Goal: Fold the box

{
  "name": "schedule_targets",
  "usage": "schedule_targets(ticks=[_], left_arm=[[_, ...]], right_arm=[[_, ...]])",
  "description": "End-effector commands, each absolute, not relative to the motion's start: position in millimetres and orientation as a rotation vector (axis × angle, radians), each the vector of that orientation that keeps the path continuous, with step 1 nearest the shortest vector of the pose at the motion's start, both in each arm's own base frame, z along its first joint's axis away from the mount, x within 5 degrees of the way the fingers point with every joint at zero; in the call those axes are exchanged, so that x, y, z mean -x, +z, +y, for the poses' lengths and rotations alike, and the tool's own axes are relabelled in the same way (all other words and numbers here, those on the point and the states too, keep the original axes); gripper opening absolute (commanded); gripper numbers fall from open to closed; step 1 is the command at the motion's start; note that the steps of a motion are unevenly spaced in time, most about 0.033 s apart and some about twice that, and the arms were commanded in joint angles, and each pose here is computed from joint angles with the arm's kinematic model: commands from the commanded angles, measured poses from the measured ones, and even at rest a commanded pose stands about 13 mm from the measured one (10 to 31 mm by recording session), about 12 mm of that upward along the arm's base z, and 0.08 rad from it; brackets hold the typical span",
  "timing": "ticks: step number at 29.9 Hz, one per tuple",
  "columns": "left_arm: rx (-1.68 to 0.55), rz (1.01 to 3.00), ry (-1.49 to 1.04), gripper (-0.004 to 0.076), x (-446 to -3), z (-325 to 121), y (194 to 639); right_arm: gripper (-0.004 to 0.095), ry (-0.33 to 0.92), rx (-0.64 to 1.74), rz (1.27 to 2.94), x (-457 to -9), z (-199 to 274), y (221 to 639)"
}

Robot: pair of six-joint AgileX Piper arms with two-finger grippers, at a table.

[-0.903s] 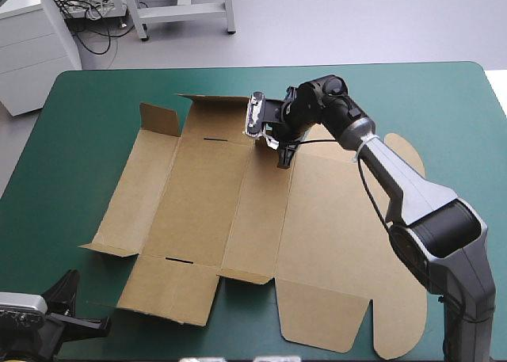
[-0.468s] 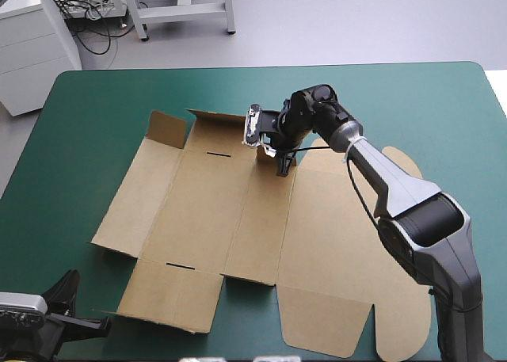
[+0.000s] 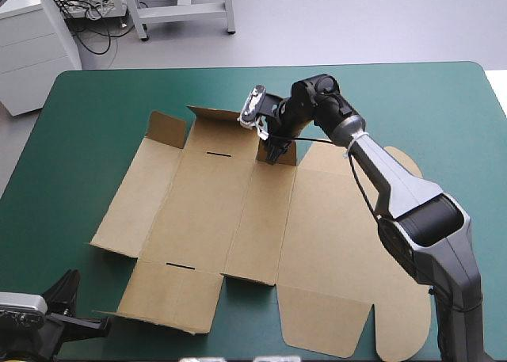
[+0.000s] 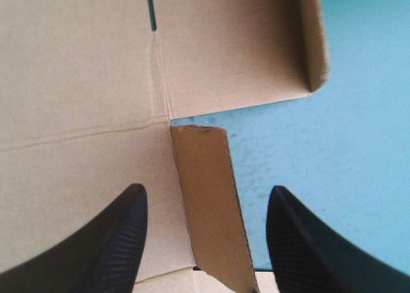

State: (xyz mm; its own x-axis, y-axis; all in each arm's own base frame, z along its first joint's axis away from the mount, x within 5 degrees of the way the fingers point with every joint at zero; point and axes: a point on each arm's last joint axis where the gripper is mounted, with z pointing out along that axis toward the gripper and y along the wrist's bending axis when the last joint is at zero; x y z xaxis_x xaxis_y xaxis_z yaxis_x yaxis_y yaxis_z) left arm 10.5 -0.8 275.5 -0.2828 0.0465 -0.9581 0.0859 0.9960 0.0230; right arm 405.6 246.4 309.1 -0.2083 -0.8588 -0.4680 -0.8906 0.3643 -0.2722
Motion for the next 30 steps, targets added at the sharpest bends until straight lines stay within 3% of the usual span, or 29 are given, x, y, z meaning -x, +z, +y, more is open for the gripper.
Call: schedule_targets(ticks=[1, 5, 6, 11, 16, 19, 24, 26, 30], left_arm=[[-0.090, 1.753, -0.049, 0.0074, -7.3, -1.0, 287.1], [-0.090, 1.753, -0.049, 0.0112, -7.3, -1.0, 287.1], [-0.090, 1.753, -0.049, 0.0112, -7.3, -1.0, 287.1], [-0.090, 1.753, -0.049, 0.0112, -7.3, -1.0, 287.1], [-0.090, 1.753, -0.049, 0.0132, -7.3, -1.0, 287.1], [-0.090, 1.753, -0.049, 0.0222, -7.3, -1.0, 287.1], [-0.090, 1.753, -0.049, 0.0470, -7.3, -1.0, 287.1], [-0.090, 1.753, -0.049, 0.0520, -7.3, -1.0, 287.1], [-0.093, 1.750, -0.025, 0.0523, -7.5, 0.3, 287.3]], right_arm=[[0.0406, 0.113, 1.281, 2.067, -393.7, 236.4, 369.5], [0.0030, 0.097, 1.157, 2.129, -393.0, 230.9, 381.9], [-0.0016, 0.096, 1.099, 2.159, -392.7, 228.8, 384.6], [-0.0002, 0.073, 0.888, 2.336, -386.9, 217.2, 387.0], [-0.0004, 0.060, 0.782, 2.352, -377.5, 207.9, 399.4], [-0.0004, 0.070, 0.763, 2.356, -367.0, 202.1, 407.0], [-0.0004, 0.072, 0.734, 2.398, -341.9, 187.4, 411.8], [-0.0004, 0.073, 0.732, 2.404, -327.7, 179.3, 414.6], [-0.0004, 0.062, 0.695, 2.396, -300.4, 161.8, 408.4]])
